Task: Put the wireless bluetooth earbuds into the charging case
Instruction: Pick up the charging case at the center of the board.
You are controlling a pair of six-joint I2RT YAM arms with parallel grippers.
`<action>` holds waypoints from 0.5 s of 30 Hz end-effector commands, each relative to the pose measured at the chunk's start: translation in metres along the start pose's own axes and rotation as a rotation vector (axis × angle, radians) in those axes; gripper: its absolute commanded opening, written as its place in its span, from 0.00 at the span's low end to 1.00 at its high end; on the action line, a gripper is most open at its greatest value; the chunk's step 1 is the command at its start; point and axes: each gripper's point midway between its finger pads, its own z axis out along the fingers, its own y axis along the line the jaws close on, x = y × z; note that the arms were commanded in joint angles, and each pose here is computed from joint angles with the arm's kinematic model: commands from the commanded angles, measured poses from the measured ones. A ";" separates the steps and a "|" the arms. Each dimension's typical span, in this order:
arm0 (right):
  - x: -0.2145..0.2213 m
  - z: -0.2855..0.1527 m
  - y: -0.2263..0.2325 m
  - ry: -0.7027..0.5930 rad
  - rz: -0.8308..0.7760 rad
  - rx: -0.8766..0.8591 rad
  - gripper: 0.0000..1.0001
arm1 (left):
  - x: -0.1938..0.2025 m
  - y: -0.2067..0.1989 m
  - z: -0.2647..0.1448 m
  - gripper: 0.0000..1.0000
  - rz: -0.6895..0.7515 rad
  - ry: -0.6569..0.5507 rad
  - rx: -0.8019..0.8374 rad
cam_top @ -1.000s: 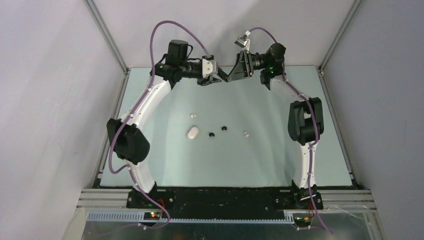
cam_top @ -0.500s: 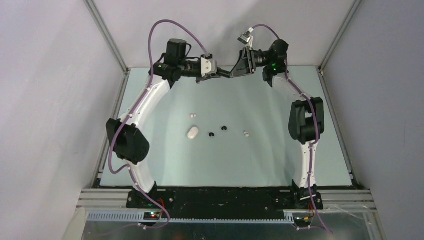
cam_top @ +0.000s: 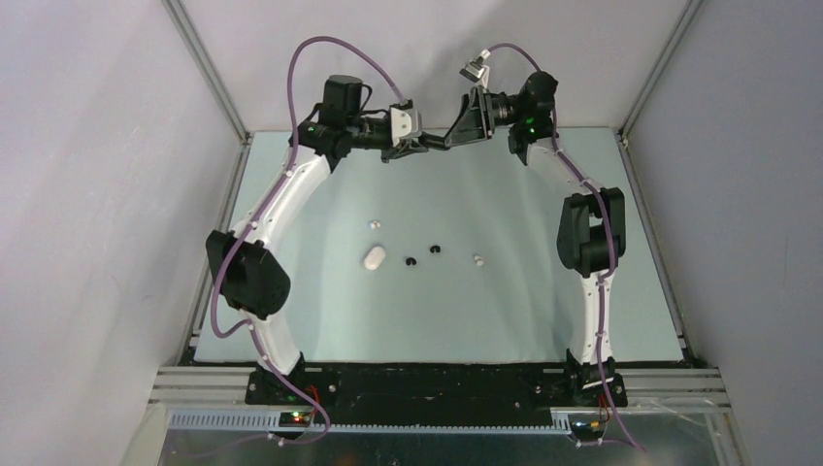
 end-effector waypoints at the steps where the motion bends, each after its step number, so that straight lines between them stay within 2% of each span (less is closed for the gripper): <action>1: -0.002 -0.014 0.009 0.060 -0.084 -0.006 0.61 | -0.029 0.000 -0.009 0.00 -0.064 -0.064 0.006; 7: -0.050 -0.027 0.002 -0.100 -0.083 0.089 0.74 | -0.018 0.006 -0.023 0.00 -0.256 -0.040 -0.036; 10: -0.071 -0.032 -0.006 -0.195 -0.120 0.206 0.97 | -0.014 0.007 -0.027 0.00 -0.334 -0.028 -0.055; 13: -0.091 -0.043 0.000 -0.267 -0.239 0.359 0.99 | -0.009 0.006 -0.028 0.00 -0.426 -0.016 -0.069; 15: -0.115 -0.064 -0.008 -0.338 -0.427 0.606 0.99 | -0.004 0.007 -0.029 0.00 -0.471 -0.007 -0.080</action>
